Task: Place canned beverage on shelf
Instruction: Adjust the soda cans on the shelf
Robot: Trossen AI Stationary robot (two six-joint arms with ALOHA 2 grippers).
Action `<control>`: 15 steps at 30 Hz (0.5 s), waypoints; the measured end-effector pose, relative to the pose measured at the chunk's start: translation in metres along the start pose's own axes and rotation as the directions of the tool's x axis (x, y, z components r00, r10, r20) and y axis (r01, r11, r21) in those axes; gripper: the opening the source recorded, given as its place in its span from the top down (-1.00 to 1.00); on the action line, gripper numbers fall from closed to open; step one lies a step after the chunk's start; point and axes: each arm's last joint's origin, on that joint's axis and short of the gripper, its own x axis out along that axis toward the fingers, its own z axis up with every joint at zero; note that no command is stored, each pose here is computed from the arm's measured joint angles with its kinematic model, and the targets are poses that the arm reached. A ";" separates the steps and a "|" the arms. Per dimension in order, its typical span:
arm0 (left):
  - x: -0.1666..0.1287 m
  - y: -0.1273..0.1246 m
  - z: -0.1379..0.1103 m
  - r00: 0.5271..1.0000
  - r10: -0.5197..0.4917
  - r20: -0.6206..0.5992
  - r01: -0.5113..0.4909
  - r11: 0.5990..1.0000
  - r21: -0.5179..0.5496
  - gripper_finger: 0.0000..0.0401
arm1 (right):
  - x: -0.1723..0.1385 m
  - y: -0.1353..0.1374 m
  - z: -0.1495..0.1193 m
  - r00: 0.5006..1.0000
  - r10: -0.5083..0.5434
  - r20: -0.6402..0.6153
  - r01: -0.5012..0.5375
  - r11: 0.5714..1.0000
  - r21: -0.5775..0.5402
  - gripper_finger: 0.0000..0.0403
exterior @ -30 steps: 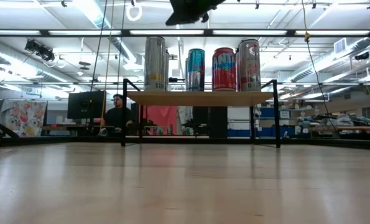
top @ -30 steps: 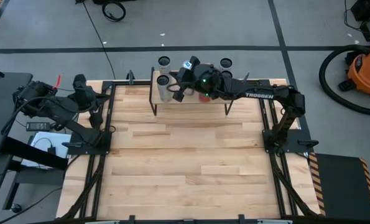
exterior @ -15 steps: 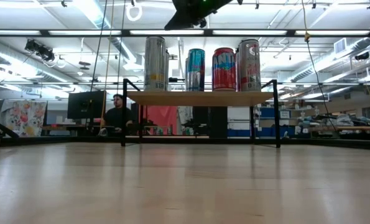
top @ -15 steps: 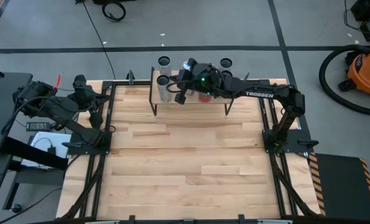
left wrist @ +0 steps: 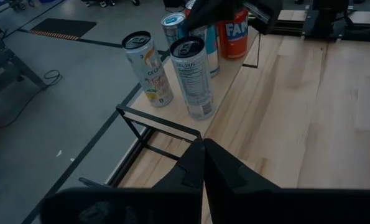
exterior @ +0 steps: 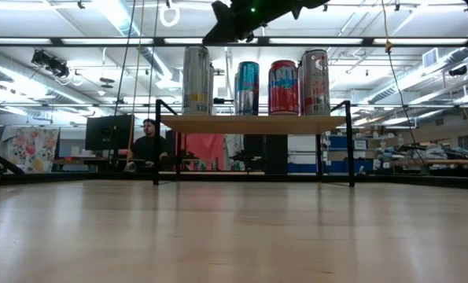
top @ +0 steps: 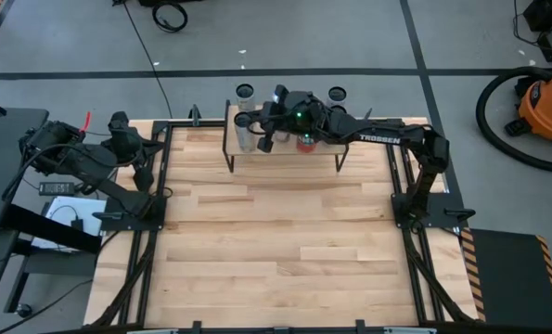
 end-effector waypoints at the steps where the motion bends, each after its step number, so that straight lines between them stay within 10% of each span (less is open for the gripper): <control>1: 0.000 0.000 0.000 1.000 0.000 0.000 0.000 1.000 0.000 0.97 | 0.000 -0.001 0.000 1.000 -0.001 0.000 0.001 1.000 0.004 0.99; 15: 0.000 0.000 0.000 1.000 0.001 0.000 -0.001 1.000 0.002 0.97 | 0.001 -0.005 -0.008 0.998 0.009 -0.066 -0.004 0.997 0.074 0.99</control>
